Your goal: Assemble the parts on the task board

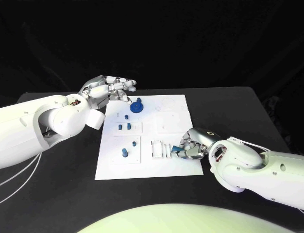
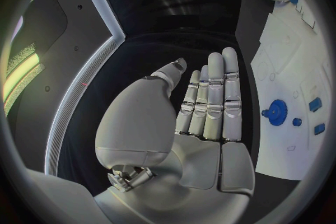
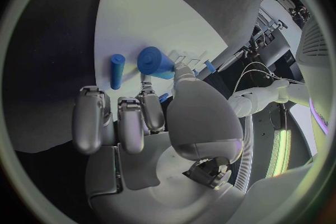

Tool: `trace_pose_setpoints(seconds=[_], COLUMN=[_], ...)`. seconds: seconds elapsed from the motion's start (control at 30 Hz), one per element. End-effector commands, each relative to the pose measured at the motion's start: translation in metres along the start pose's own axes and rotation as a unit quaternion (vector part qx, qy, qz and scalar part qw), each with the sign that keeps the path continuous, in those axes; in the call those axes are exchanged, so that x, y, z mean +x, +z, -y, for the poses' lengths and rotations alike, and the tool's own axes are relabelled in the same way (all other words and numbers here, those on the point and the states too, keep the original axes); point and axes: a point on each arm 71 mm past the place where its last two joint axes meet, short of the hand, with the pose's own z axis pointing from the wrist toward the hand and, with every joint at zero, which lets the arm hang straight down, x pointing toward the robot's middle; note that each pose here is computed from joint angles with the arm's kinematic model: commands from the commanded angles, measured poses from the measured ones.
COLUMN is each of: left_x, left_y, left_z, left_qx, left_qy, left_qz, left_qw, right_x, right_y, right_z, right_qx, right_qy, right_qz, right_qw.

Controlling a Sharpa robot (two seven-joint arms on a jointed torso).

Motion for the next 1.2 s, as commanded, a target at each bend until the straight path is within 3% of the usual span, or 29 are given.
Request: trace_pose_setpoints(seconds=[0.03,0.37,0.6,0.83,1.1,1.2], left_x=[0.0024,0.0017,0.0012,0.0006,0.0008,0.0011], left_y=[0.0001,-0.0006,-0.0003,0.0001,0.0009,0.0012], left_z=[0.0005,0.0004,0.0,-0.0002,-0.0003,-0.0004], left_qx=[0.0,-0.001,-0.003,-0.003,-0.002,-0.002], left_qy=[-0.002,-0.002,-0.002,-0.001,-0.001,-0.001], left_qz=[-0.013,-0.012,-0.011,-0.009,-0.009,-0.01], left_qw=[1.0,1.0,1.0,1.0,1.0,1.0], right_x=[0.005,0.006,0.003,-0.004,-0.025,-0.028], right_y=[-0.001,-0.003,-0.005,-0.007,-0.01,-0.009], right_z=[0.001,0.0,-0.004,-0.008,-0.02,-0.026], right_qx=[0.005,-0.004,-0.016,-0.025,-0.049,-0.056], right_qy=[-0.013,-0.044,-0.067,-0.049,0.0,0.011], right_qz=[-0.016,-0.023,-0.01,0.023,0.076,0.082], right_qw=[1.0,0.999,0.998,0.998,0.996,0.995])
